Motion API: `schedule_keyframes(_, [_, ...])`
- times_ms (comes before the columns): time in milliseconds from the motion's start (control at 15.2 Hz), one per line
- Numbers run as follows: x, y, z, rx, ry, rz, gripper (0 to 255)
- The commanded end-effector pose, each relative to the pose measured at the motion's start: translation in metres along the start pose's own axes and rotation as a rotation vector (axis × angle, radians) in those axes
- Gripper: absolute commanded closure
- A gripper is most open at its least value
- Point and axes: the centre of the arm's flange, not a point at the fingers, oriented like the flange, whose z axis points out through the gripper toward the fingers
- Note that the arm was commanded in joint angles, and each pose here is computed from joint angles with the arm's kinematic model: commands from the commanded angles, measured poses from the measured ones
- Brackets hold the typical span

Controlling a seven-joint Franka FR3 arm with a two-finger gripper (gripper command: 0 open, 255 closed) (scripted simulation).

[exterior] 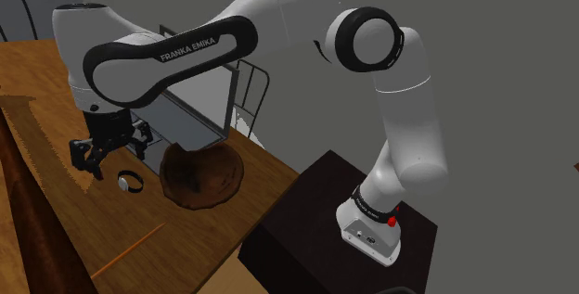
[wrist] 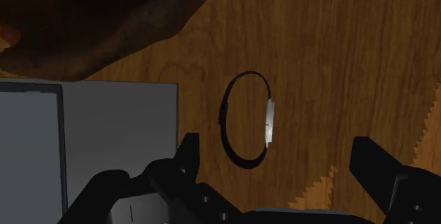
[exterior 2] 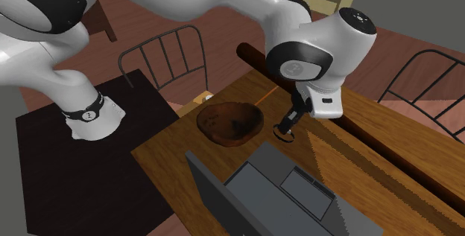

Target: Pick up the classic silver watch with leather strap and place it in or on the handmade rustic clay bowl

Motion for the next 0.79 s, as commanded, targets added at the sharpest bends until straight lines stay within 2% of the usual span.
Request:
schedule_keyframes(0, [0.000, -0.002, 0.011, 0.000, 0.000, 0.000, 0])
schedule_keyframes(198, [0.000, -0.002, 0.025, 0.000, 0.000, 0.000, 0])
schedule_keyframes(660, [0.000, -0.002, 0.025, 0.000, 0.000, 0.000, 0])
schedule_keyframes(726, [0.000, -0.002, 0.025, 0.000, 0.000, 0.000, 255])
